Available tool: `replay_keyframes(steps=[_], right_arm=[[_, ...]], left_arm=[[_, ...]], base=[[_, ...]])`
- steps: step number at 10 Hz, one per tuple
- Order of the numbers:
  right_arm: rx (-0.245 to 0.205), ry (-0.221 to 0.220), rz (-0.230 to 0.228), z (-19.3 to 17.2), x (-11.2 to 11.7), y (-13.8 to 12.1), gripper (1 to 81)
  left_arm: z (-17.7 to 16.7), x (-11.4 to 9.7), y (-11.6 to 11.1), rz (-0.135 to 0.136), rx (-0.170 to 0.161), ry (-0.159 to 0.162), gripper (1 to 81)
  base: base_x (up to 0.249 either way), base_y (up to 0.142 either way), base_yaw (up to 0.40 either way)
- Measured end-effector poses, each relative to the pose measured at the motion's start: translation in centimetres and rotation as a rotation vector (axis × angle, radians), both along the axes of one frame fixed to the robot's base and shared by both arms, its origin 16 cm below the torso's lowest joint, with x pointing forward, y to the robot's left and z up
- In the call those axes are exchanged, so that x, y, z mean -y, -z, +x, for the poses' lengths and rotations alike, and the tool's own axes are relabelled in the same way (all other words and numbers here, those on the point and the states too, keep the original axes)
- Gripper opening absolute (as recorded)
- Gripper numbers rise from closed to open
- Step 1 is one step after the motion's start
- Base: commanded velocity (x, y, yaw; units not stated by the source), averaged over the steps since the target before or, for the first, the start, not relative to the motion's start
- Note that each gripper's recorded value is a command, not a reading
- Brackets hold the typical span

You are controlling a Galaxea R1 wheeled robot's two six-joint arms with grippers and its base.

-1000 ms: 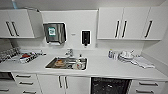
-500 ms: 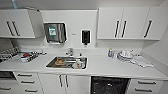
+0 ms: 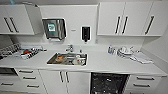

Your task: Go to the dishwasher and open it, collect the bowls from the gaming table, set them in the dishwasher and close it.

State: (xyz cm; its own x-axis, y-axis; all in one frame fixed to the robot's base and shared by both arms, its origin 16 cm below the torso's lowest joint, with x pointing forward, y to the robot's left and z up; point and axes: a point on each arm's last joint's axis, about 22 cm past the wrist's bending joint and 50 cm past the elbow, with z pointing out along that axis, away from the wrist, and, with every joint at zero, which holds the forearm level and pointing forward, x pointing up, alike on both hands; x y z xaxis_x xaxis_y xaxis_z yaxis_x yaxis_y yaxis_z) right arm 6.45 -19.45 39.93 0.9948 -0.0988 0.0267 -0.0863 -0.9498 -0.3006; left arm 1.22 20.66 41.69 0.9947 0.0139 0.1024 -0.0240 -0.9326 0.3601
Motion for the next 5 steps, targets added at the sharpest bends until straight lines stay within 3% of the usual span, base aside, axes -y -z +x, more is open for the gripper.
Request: replay_keyframes(steps=[2,5], right_arm=[[-0.021,0.0,-0.002,-1.7,0.1,-0.4,81.1],[-0.018,0.001,-0.001,-3.2,0.1,-1.0,81.1]], left_arm=[[-1.7,0.4,-0.2,0.008,-0.019,0.001,81.1],[-2.9,0.9,-0.8,0.003,-0.015,0.0,81.1]], base=[[0.0,0.0,0.0],[0.0,0.0,0.0]])
